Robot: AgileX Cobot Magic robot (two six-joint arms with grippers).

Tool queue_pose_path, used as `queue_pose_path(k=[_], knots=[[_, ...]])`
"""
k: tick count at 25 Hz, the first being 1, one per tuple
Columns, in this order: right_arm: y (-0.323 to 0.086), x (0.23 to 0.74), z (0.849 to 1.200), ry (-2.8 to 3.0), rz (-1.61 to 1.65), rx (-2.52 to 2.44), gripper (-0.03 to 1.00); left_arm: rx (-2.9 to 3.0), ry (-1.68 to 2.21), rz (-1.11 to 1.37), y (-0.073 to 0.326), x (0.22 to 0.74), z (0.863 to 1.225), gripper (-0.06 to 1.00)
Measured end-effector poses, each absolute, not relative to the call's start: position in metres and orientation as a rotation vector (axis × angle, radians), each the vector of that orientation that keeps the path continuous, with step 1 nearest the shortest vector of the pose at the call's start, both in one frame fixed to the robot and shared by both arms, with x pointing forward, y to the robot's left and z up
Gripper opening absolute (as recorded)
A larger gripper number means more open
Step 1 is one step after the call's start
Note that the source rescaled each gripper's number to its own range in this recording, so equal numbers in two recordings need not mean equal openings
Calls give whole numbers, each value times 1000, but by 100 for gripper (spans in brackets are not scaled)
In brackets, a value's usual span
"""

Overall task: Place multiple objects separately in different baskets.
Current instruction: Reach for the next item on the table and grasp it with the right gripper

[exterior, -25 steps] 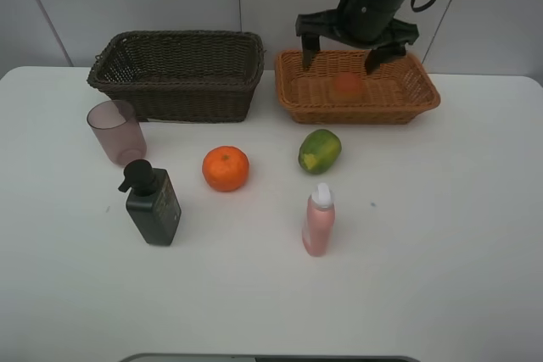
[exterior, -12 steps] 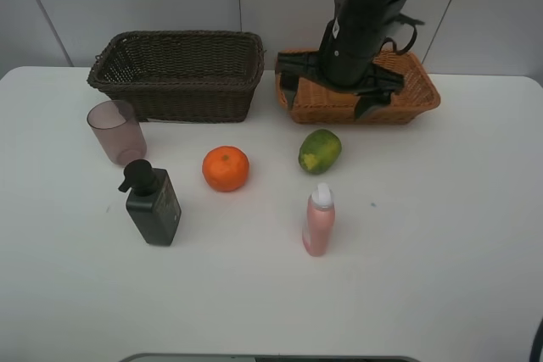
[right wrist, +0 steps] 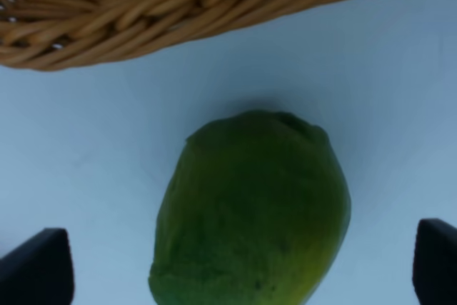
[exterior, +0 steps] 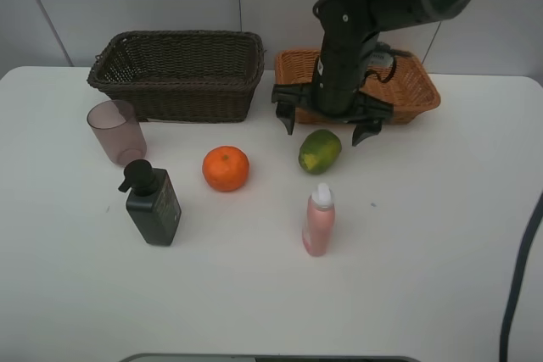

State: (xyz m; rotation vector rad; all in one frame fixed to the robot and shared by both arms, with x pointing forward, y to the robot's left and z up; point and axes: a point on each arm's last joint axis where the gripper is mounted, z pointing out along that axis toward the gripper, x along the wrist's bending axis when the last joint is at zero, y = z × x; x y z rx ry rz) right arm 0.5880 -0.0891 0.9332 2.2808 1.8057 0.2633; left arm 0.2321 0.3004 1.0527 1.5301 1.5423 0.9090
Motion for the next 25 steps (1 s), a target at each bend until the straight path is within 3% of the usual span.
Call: queue_pose_path(k=[22,25], knots=[[-83,594,885,1844,207,2275,100,1530,1542,909,300,232,1053,100],[-83,594,885,1844,207,2275,92,1530,1542,909,300,232,1053,100]])
